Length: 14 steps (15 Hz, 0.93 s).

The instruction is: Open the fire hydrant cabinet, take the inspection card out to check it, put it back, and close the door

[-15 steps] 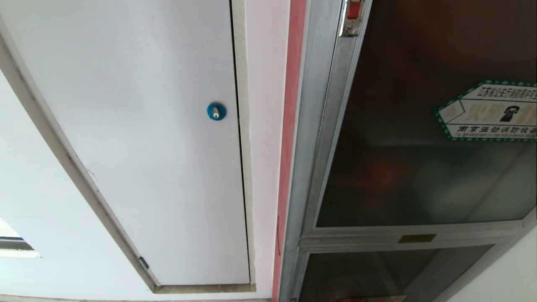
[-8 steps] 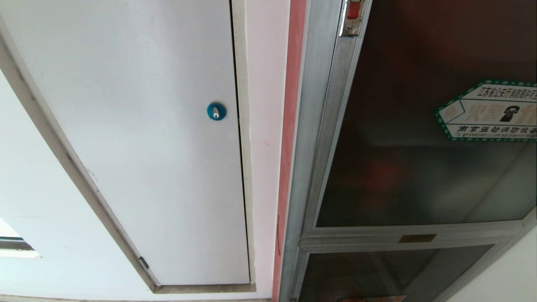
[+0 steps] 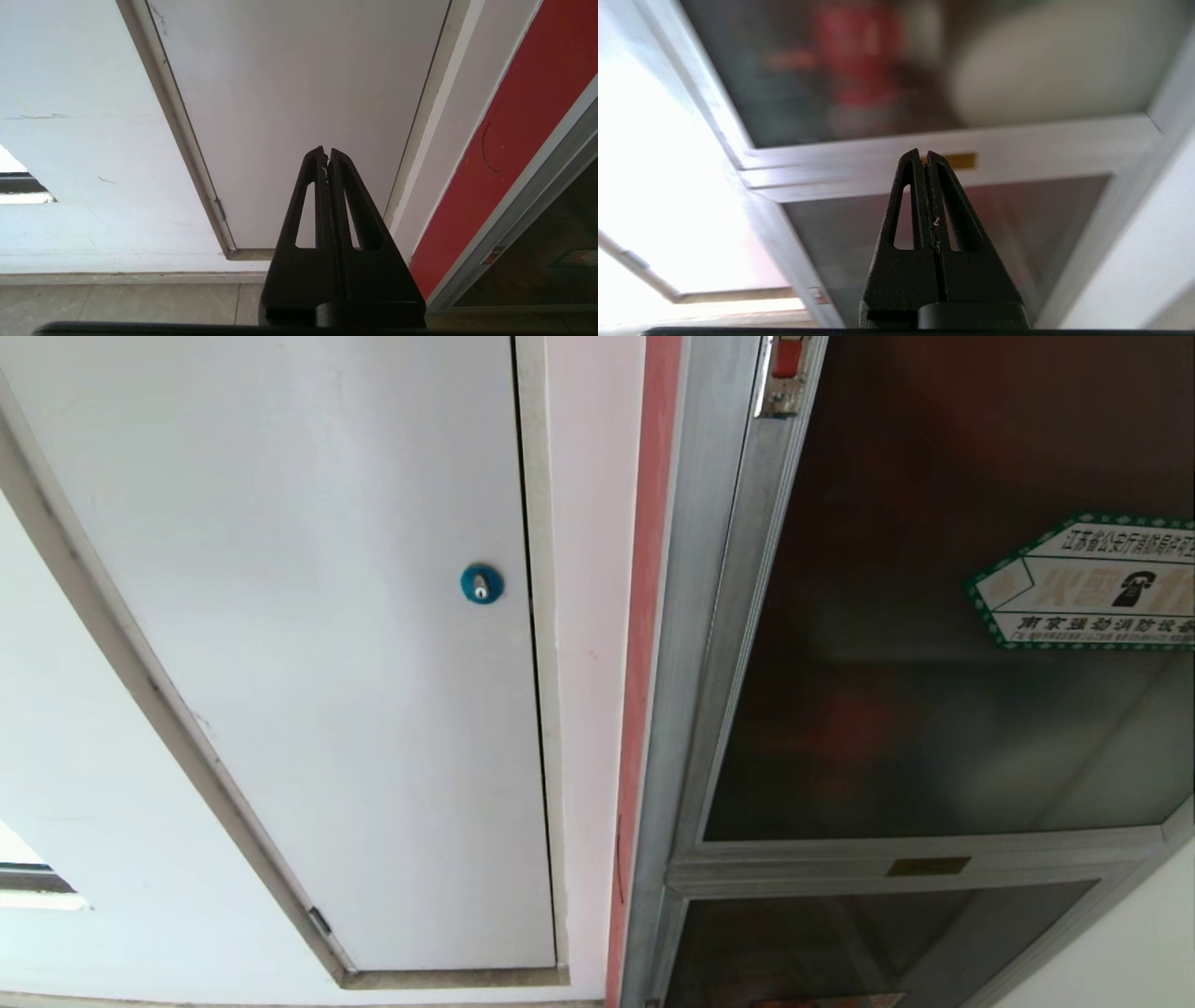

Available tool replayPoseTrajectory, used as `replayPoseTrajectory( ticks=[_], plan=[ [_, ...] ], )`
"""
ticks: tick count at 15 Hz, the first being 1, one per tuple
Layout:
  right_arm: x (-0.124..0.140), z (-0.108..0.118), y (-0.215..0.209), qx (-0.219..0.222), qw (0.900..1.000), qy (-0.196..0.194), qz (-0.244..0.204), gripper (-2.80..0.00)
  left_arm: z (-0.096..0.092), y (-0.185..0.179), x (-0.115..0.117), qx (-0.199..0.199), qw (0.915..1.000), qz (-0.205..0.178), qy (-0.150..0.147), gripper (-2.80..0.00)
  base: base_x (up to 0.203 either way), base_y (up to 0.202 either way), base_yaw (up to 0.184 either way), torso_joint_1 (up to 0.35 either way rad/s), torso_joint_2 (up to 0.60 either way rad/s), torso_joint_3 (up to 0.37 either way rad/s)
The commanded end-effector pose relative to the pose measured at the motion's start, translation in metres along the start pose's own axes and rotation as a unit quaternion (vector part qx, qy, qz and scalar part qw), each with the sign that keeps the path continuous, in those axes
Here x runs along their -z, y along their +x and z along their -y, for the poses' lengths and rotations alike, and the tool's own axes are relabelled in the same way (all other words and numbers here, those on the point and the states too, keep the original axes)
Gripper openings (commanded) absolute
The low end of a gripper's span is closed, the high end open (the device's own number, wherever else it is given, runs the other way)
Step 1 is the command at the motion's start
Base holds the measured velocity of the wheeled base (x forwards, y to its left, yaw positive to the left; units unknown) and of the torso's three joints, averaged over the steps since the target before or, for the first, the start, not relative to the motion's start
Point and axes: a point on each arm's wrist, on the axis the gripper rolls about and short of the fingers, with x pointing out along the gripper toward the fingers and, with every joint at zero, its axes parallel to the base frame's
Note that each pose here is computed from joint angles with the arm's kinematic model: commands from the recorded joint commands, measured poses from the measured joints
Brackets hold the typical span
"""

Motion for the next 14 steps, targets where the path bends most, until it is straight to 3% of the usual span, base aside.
replayPoseTrajectory(
  ticks=[1, 6, 10, 14],
  plan=[
    [-0.022, -0.003, 0.011, -0.012, 1.0, 0.001, -0.022, -2.8, 0.0, 0.0, 0.0, 0.0, 1.0, -0.001, 0.0, -2.8, 0.0, 0.0, 0.0, 0.0, 0.0, 0.0],
    [-0.097, -0.015, 0.056, -0.069, 0.996, 0.004, -0.055, -2.8, 0.0, 0.0, 0.0, 0.0, 1.0, -0.001, 0.0, -2.8, 0.0, 0.0, 0.0, 0.0, 0.0, 0.0],
    [-0.155, -0.024, 0.096, -0.123, 0.991, 0.005, -0.046, -2.8, 0.0, 0.0, 0.0, 0.0, 1.0, -0.001, 0.0, -2.8, 0.0, 0.0, 0.0, 0.0, 0.0, 0.0],
    [-0.189, -0.033, 0.128, -0.24, 0.968, 0.012, -0.065, -2.8, 0.0, 0.0, 0.0, 0.0, 1.0, -0.001, 0.0, -2.8, 0.0, 0.0, 0.0, 0.0, 0.0, 0.0]
  ],
)
